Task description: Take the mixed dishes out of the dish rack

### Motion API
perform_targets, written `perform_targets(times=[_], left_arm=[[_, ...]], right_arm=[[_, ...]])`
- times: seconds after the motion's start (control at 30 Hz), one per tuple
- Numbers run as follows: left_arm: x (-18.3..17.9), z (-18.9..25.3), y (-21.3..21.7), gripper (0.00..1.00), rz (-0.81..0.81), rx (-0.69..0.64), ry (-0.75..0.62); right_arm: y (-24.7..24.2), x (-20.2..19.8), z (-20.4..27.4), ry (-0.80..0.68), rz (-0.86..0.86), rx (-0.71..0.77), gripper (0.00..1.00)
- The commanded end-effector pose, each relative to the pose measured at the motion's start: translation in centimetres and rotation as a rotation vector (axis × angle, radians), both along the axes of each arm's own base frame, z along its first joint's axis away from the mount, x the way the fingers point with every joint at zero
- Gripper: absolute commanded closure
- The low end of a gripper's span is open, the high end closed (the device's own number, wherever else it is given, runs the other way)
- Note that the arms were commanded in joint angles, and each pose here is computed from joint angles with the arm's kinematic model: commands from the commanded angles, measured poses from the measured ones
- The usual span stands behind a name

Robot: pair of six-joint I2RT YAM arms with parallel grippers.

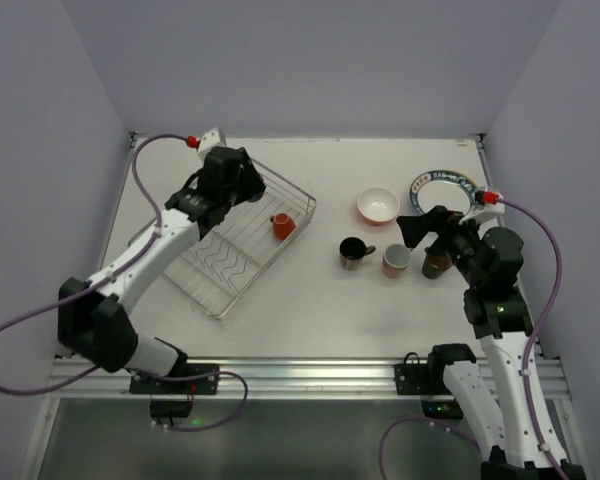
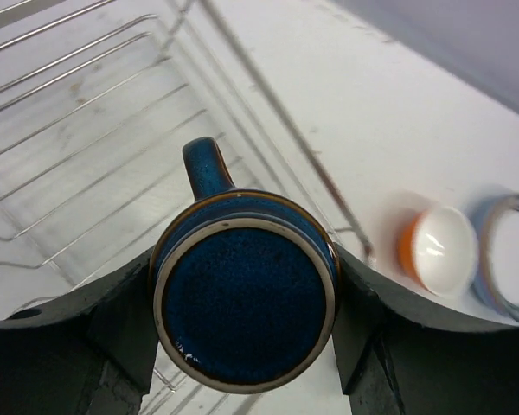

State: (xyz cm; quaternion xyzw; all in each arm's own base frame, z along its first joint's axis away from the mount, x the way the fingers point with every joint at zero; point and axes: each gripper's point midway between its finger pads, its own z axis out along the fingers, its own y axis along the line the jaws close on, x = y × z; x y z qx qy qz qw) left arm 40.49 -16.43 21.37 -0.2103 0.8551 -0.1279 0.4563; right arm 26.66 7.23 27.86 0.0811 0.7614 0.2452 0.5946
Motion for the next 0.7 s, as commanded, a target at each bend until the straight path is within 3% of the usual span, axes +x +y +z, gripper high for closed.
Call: perform_targets(times=[0.0, 0.07, 0.1, 0.13, 0.17, 0.2, 0.33, 0.43, 0.53, 0.6, 0.67], left_arm=[[-3.1, 7.5, -4.8, 1.00, -0.319, -0.176, -0.300], [-6.2, 12.3, -6.5, 1.00, -0.446, -0.293, -0.476], [-8.3, 11.5, -8.0, 1.00, -0.563, -0.334, -0.474], [-10.1, 13.9, -8.6, 1.00, -0.629, -0.371, -0.557], [-11.8, 14.3, -9.9, 1.00, -0.705, -0.391, -0.568], [-13.6, 14.6, -10.9, 1.00, -0.786, -0.407, -0.582], [-19.1, 15.2, -12.8, 1.00, -1.008, -0.387, -0.687], [-22.1, 16.9, -12.2, 1.00, -1.077, -0.496, -0.783], [-24.1, 16.6, -11.7, 1.00, -1.086, -0.662, -0.768], [-24.5, 15.7, -11.7, 1.00, -1.050, -0.790, -0.674], [-25.6, 15.4, -11.8, 1.00, -1.066, -0.878, -0.664]], right_arm=[[4.4, -1.9, 3.0, -0.167, 0.291, 0.027, 0.01], [6.7, -3.5, 2.3, -0.174, 0.450, 0.092, 0.01], [8.0, -4.4, 4.0, -0.243, 0.543, 0.169, 0.01], [9.7, -6.2, 2.2, -0.188, 0.705, 0.227, 0.01], [10.4, -7.2, 2.4, -0.127, 0.763, 0.337, 0.01], [10.8, -7.9, 3.6, -0.212, 0.820, 0.338, 0.01], [12.5, -9.2, 3.3, -0.151, 0.892, 0.418, 0.01], [14.5, -11.5, 4.3, -0.166, 0.989, 0.428, 0.01], [16.1, -13.8, 5.1, -0.210, 1.089, 0.450, 0.02], [16.9, -14.5, 5.4, -0.219, 1.115, 0.458, 0.04], [17.4, -14.3, 5.5, -0.234, 1.108, 0.457, 0.10]])
